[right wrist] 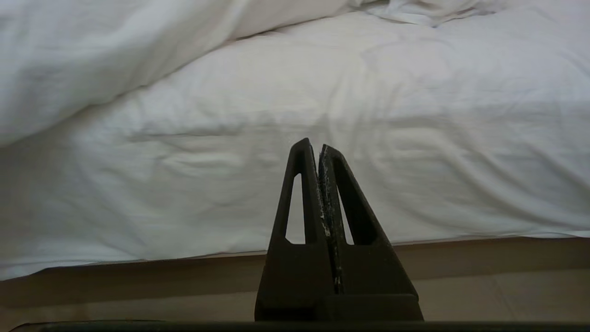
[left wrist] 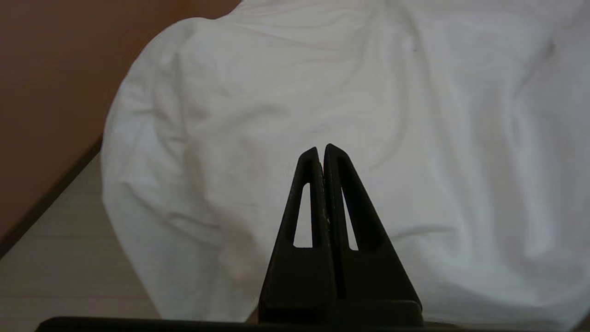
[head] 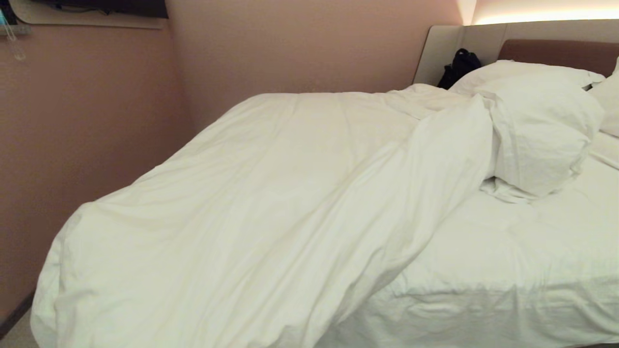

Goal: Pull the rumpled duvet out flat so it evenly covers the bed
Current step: Flatten the corners of the folded blanket

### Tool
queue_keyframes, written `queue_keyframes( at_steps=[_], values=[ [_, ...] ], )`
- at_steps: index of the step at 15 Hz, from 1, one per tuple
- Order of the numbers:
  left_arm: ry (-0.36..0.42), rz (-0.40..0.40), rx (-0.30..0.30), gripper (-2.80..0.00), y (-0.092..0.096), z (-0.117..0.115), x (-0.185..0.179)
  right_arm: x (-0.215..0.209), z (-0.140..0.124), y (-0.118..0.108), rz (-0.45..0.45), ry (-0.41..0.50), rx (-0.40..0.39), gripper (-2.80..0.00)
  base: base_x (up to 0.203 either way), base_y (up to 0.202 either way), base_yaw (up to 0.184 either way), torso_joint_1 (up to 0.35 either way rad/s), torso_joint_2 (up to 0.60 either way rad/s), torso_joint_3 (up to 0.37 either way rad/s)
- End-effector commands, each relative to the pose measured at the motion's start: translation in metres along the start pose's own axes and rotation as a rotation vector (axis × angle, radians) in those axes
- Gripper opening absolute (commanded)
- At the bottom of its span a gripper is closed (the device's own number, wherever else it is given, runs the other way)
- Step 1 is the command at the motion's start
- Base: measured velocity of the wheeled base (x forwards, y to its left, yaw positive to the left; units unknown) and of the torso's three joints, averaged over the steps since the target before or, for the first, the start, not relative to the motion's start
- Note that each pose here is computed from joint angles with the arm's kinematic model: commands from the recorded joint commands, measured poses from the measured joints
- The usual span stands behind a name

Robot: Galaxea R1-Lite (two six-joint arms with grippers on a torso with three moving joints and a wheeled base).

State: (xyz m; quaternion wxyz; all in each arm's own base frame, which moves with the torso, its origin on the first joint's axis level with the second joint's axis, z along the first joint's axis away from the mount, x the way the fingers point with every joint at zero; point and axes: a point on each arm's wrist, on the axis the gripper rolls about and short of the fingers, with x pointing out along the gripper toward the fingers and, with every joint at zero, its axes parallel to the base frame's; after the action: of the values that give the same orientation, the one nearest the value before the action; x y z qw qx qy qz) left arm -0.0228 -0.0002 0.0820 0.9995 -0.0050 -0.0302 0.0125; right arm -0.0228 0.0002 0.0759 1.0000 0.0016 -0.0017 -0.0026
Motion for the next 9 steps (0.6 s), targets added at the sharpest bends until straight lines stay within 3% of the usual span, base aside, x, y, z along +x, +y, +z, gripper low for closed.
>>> queue_keyframes(
  at_steps=[1,9],
  values=[
    [-0.001,0.001,0.0,-2.8,0.0,0.0,-0.0001,0.0,0.0001,0.0,0.001,-0.001,0.0,-2.8,0.0,0.198,0.001,-0.003,0.0,0.004],
    [-0.001,0.001,-0.002,-2.8,0.0001,0.0,-0.0001,0.0,0.0001,0.0,0.001,-0.001,0.0,-2.8,0.0,0.195,-0.002,0.002,0.0,0.003]
  ],
)
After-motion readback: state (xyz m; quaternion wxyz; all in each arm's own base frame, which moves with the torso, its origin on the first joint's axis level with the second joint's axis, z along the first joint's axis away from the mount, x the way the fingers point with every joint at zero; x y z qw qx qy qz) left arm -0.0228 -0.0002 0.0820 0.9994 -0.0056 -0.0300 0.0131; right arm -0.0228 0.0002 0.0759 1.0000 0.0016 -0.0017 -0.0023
